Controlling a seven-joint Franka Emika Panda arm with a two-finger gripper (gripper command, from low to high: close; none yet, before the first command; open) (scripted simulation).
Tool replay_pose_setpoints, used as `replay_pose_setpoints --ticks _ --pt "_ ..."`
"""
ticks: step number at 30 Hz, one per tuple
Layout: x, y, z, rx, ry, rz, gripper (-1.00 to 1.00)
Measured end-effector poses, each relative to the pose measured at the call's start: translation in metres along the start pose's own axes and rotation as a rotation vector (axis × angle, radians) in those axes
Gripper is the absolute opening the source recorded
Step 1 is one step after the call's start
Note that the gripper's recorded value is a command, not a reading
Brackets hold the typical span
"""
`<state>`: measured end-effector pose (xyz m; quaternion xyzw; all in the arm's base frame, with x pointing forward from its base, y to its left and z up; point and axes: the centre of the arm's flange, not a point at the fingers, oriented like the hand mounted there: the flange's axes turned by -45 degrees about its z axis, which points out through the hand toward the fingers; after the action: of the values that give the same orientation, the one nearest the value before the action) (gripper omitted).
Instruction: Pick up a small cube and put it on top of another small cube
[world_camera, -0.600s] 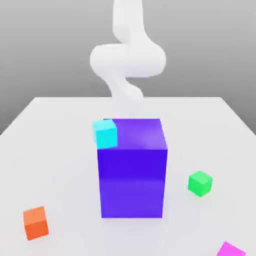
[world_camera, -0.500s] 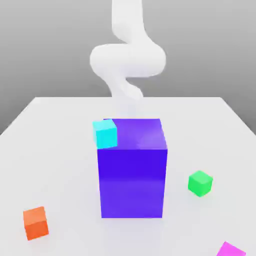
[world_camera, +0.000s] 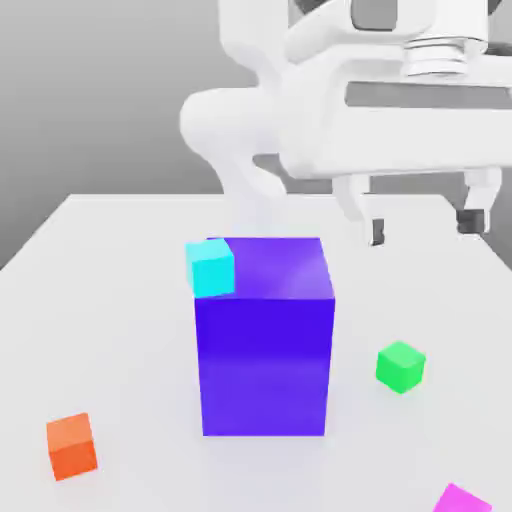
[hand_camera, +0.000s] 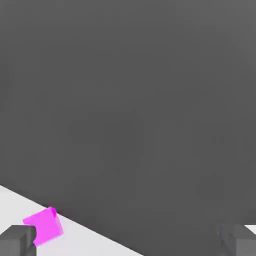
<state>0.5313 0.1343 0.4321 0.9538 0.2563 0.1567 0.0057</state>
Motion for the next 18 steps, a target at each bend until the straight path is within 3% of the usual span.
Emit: replay_pose_setpoints --ticks 12,17,18 --pt "-0.027 -0.088 0.208 0.126 -0.253 -0.302 0.0" --pt "-0.051 -0.105 0.283 0.143 -0.281 -0.337 0.0" --pt "-0.054 -0.106 0.29 0.143 -0.282 -0.338 -1.0"
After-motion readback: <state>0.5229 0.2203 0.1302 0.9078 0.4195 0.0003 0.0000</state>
